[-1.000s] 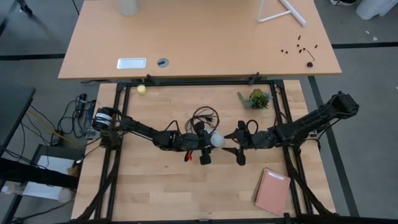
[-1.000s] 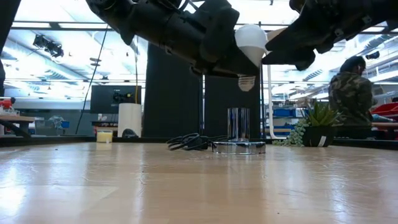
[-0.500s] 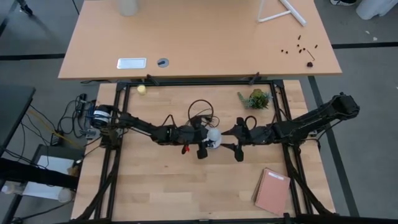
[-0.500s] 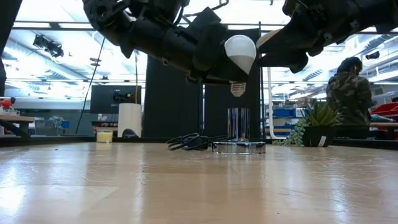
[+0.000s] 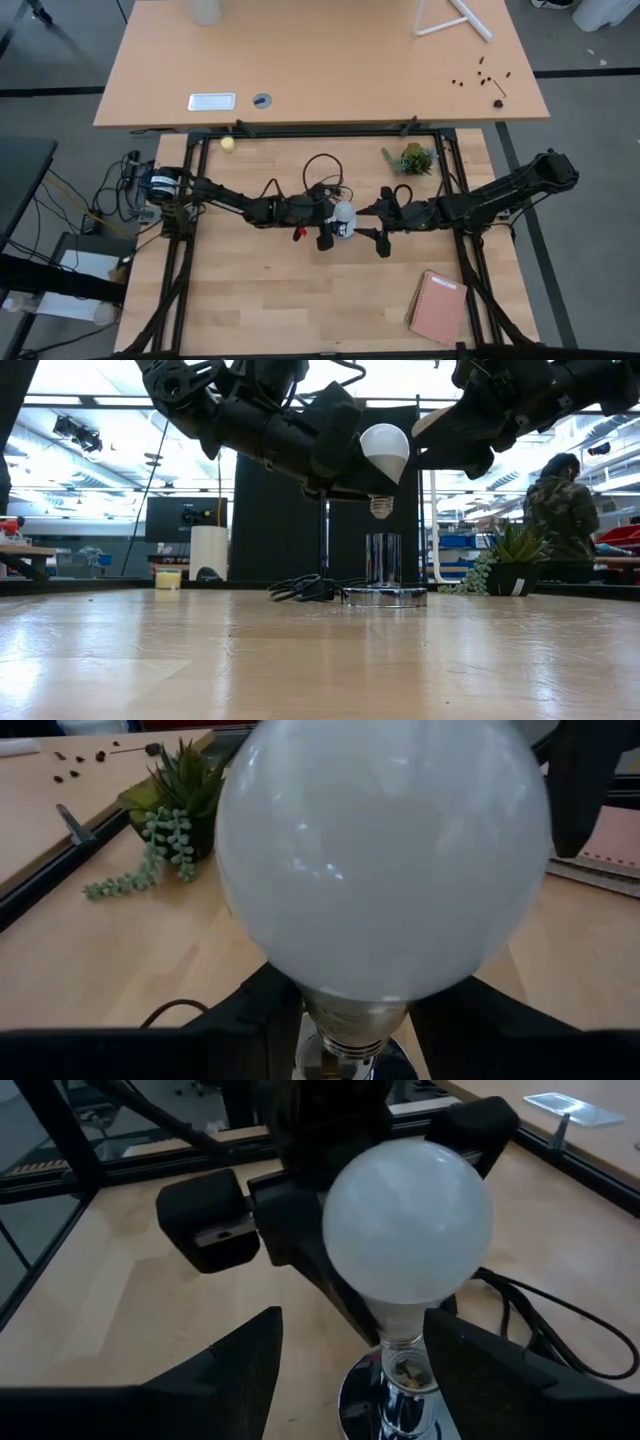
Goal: Screw lightbulb
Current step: Insert the white lightbulb into the lamp
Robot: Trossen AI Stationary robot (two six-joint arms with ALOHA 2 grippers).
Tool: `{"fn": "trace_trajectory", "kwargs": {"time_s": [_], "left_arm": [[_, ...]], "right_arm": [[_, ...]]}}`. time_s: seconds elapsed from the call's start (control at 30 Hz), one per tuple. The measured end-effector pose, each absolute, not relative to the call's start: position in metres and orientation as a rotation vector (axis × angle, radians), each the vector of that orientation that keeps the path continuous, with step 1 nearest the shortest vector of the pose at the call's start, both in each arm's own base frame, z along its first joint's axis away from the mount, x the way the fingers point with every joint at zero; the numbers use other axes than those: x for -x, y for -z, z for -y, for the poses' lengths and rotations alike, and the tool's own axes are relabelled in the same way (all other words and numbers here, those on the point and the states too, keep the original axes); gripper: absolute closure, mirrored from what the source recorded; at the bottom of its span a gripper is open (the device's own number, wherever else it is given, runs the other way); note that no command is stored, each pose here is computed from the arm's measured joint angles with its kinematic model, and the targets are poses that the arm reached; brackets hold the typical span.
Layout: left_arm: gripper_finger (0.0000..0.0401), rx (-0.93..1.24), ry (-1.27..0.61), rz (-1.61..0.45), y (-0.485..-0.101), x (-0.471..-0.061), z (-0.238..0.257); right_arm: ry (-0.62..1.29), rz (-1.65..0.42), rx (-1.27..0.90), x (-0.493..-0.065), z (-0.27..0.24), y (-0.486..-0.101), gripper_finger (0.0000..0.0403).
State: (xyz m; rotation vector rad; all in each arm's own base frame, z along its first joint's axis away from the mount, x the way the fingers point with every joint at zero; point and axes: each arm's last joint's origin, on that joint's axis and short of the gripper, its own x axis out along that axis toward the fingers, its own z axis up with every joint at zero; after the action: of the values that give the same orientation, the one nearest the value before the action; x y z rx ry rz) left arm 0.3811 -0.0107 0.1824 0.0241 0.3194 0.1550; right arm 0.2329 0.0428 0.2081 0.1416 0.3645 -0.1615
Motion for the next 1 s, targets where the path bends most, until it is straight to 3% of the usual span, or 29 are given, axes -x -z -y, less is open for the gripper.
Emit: {"fn": "trace_trajectory", "kwargs": {"time_s": [1.0], "left_arm": [[0.0233,0.034,-0.118,-0.339,-0.178,-0.382,0.000]], "right_arm": [[0.171,-0.455,-0.149,-0.254,-0.029,-0.189,0.0151]]}}
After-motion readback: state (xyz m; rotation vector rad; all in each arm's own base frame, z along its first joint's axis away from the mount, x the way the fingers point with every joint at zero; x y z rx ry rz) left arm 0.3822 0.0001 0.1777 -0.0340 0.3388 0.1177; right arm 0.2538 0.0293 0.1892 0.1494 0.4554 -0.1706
